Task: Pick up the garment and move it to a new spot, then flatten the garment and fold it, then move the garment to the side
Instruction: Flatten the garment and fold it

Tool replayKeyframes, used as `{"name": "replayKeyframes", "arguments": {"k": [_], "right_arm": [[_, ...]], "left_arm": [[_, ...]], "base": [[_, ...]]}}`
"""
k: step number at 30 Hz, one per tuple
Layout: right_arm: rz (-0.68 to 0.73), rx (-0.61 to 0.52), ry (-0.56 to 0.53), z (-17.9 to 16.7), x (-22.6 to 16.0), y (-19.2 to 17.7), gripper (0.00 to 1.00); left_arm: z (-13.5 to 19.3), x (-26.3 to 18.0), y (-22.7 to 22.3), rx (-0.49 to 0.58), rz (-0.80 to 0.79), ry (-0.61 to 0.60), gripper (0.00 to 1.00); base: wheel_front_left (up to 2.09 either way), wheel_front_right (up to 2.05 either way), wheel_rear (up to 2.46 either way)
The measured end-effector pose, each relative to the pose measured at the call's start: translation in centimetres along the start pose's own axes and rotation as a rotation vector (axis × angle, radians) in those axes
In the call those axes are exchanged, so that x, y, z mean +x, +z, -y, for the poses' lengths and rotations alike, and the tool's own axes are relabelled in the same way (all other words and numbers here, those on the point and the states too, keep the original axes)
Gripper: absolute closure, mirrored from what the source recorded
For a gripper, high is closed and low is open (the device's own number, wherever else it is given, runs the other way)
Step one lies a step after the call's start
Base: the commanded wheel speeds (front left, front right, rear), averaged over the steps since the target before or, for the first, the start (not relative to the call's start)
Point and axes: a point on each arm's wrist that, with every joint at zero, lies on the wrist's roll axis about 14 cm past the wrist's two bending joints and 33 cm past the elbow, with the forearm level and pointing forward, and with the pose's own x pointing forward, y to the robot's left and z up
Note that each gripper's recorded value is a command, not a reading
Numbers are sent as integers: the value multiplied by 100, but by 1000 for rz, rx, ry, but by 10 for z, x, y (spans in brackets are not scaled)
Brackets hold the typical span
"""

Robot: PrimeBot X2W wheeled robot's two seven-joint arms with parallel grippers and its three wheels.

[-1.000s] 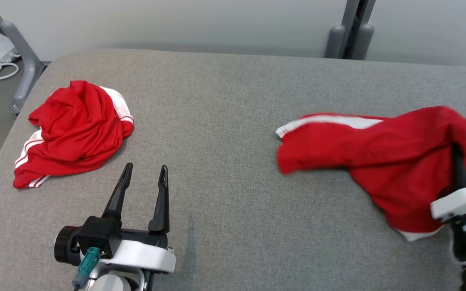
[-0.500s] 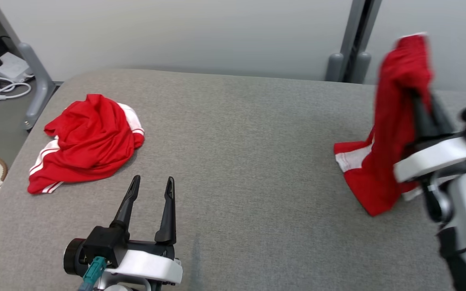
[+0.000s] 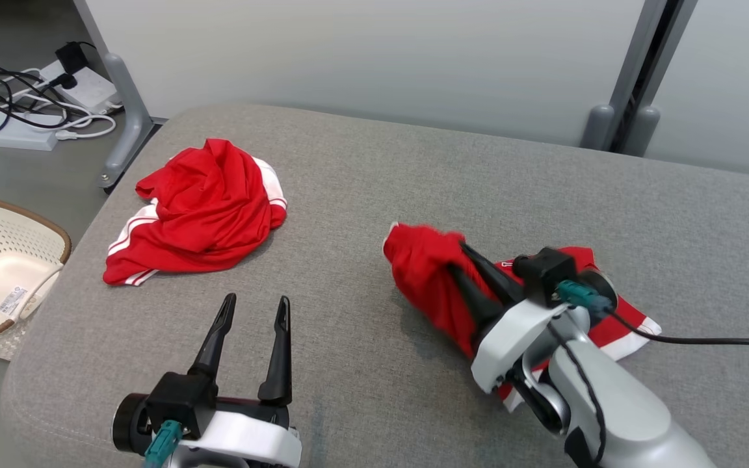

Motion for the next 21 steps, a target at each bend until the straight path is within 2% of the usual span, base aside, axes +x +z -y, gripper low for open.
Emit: {"name": "replayKeyframes", "arguments": {"k": [1, 2, 5, 12, 15, 18, 21], "right_arm": [[0, 0, 0, 0, 0, 0, 0], [-74, -10, 21, -7, -2, -18, 0], [-103, -7, 39, -14, -3, -25, 0], [-105, -9, 25, -8, -4, -20, 0], [-79, -27, -6, 6, -8, -10, 0], [-36, -37, -82, 38, -18, 5, 0], [85, -56, -163, 69, -30, 43, 0]], "left_arm": [[0, 0, 0, 0, 0, 0, 0], [-3, -4, 0, 0, -2, 10, 0], [-4, -6, 0, -3, 0, 17, 0], [-1, -2, 1, -14, 5, 9, 0], [3, 2, 1, -20, 6, -3, 0], [10, 8, 1, -23, 6, -24, 0], [16, 14, 0, -25, 5, -44, 0]], "base": [[0, 0, 0], [0, 0, 0], [0, 0, 0], [0, 0, 0], [0, 0, 0], [0, 0, 0], [0, 0, 0]]}}
